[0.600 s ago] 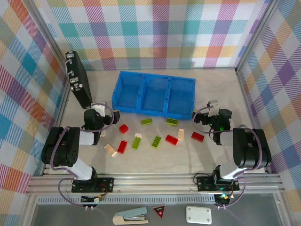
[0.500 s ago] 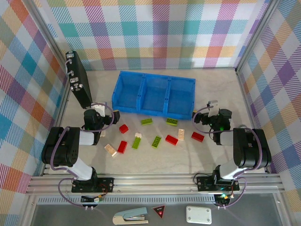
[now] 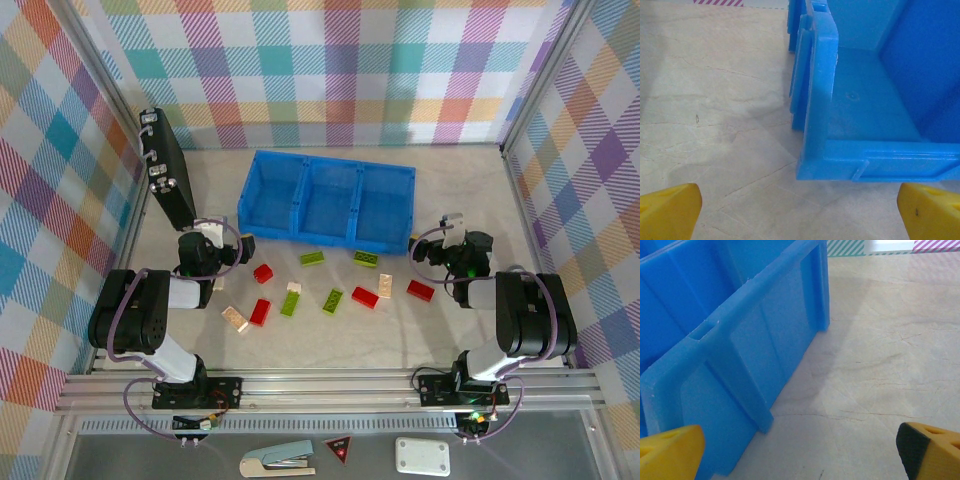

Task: Sort the legos into containers by color
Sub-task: Rotate the container at the top-center of the table.

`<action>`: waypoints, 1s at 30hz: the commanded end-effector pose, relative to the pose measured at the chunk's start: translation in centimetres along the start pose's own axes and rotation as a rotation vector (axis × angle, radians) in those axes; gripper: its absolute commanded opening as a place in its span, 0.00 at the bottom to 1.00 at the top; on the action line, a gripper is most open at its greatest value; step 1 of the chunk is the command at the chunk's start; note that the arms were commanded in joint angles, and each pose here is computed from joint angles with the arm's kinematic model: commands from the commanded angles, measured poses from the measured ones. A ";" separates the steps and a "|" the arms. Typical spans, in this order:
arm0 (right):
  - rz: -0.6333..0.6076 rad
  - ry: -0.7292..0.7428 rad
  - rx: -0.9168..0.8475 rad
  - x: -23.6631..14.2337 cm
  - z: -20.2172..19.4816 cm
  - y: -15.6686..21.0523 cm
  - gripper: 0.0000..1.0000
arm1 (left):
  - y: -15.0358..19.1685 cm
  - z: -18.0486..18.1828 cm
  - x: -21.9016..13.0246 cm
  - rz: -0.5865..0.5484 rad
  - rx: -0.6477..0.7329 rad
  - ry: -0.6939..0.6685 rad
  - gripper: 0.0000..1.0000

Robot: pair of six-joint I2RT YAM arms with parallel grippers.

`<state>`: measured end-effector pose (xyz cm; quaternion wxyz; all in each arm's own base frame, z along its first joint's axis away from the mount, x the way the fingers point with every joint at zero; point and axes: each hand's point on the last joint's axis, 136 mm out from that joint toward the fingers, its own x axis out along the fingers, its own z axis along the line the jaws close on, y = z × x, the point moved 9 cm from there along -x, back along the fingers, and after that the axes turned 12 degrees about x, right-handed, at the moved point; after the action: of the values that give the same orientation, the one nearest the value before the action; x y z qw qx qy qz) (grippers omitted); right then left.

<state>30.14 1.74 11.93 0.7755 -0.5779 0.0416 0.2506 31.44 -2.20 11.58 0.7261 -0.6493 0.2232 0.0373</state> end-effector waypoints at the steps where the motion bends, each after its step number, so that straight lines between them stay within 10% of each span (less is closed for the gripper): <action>1: -0.022 -0.048 -0.026 0.2 0.5 -0.8 0.99 | 0.0 0.0 -0.2 -0.026 0.016 0.014 1.00; 30: -0.009 0.010 0.000 -0.6 1.0 -2.6 0.99 | -2.3 0.8 -1.1 0.024 -0.012 -0.070 1.00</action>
<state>30.20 1.60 13.40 0.7755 -0.5814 0.0501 0.2410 31.12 -1.82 12.74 0.7281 -0.6473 0.2169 0.0625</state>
